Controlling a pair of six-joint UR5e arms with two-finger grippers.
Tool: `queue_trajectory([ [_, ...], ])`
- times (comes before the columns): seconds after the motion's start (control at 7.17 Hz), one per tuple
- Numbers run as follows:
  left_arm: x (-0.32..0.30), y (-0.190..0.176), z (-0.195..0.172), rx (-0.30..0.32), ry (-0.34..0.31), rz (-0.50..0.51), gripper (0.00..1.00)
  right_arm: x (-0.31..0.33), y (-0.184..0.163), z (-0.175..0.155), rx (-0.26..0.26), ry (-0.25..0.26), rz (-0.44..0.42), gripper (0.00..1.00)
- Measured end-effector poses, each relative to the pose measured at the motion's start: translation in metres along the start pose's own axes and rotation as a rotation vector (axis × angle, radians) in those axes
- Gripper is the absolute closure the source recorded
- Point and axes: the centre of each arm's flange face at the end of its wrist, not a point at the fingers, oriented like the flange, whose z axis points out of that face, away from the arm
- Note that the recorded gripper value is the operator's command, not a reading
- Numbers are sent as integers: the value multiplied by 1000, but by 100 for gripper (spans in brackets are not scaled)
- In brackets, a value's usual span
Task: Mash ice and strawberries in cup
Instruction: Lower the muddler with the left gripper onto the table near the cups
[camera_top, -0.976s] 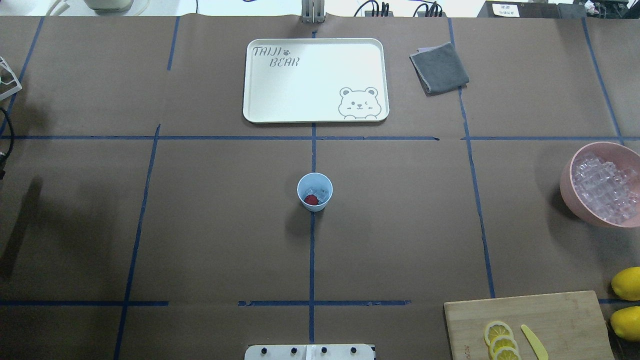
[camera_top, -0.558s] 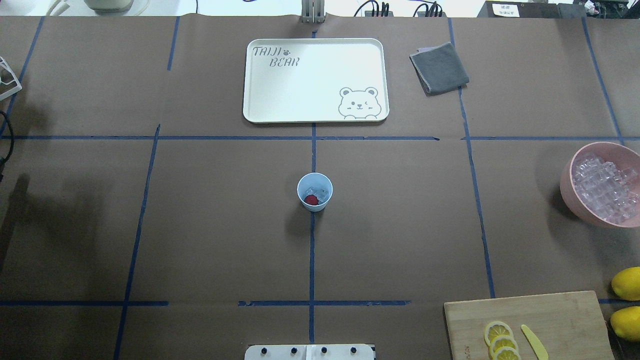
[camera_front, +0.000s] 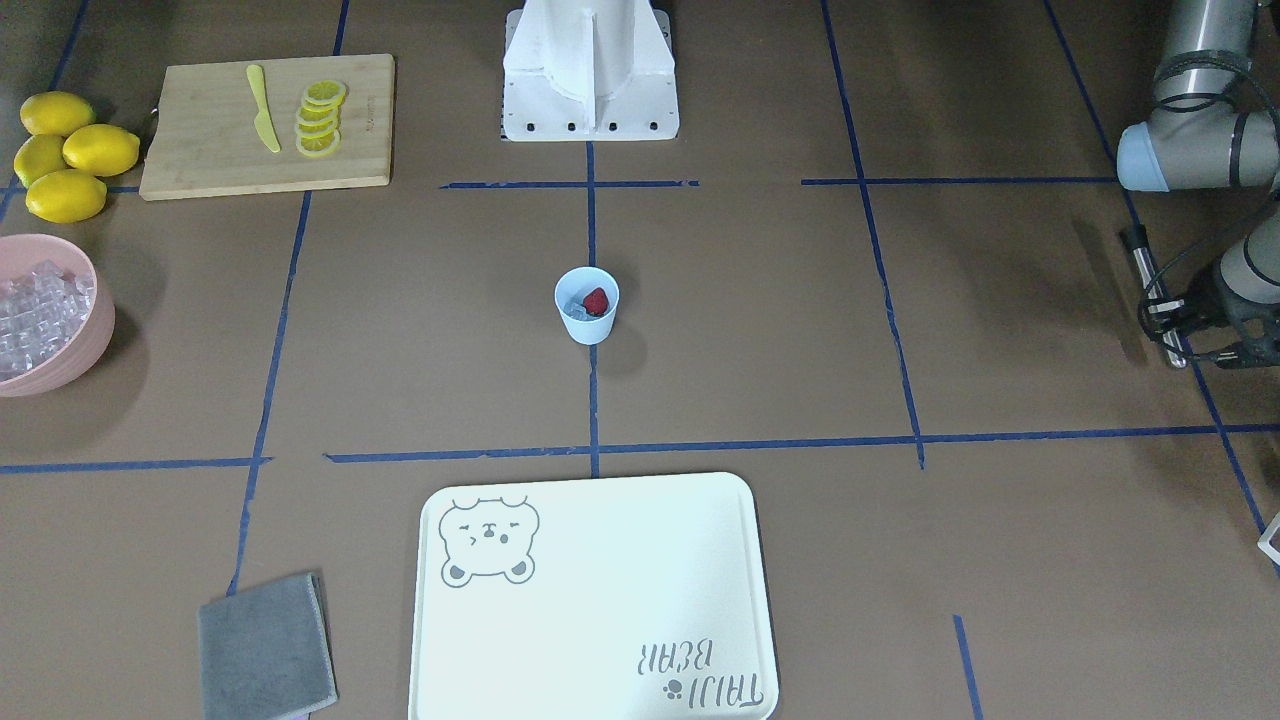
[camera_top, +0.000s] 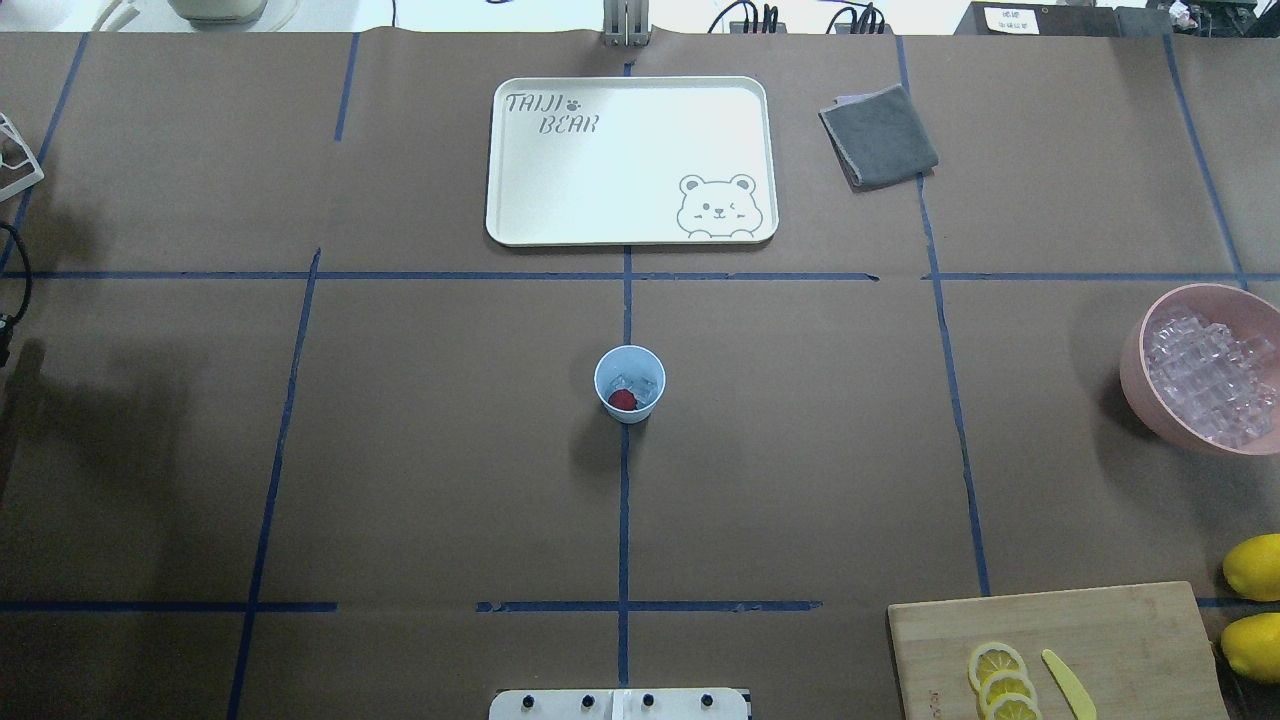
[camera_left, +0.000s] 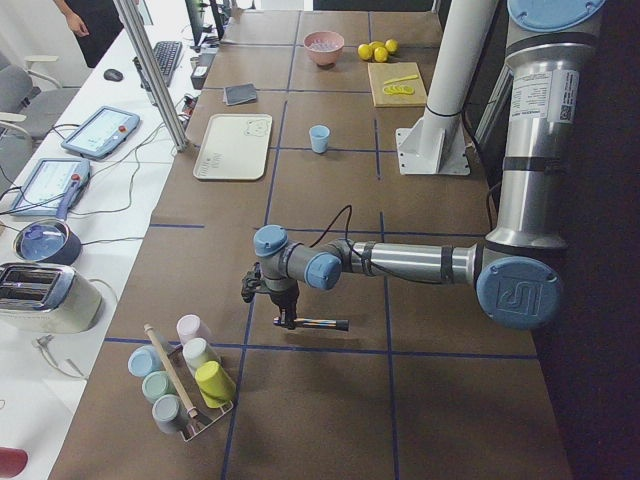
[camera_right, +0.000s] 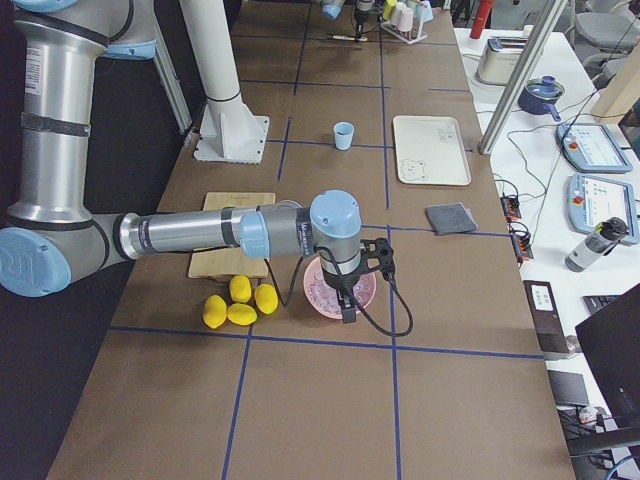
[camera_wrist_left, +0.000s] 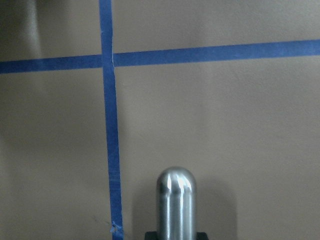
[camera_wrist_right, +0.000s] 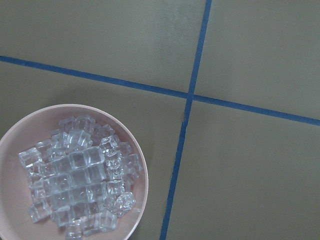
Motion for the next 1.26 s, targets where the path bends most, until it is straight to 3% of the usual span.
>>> queue_trajectory([
  [0.42,3,-3,2,9,5,4,90,0,0,0,-1,0,1,0],
  [0.7,2,-3,4,10,6,5,69,0,0,0,-1,0,1,0],
  [0.84,2,-3,4,10,6,5,49,0,0,0,-1,0,1,0],
  [0.98,1,-3,5,10,6,5,19,0,0,0,-1,0,1,0],
  [1.26,1,-3,5,11,4,6,17,0,0,0,-1,0,1,0],
])
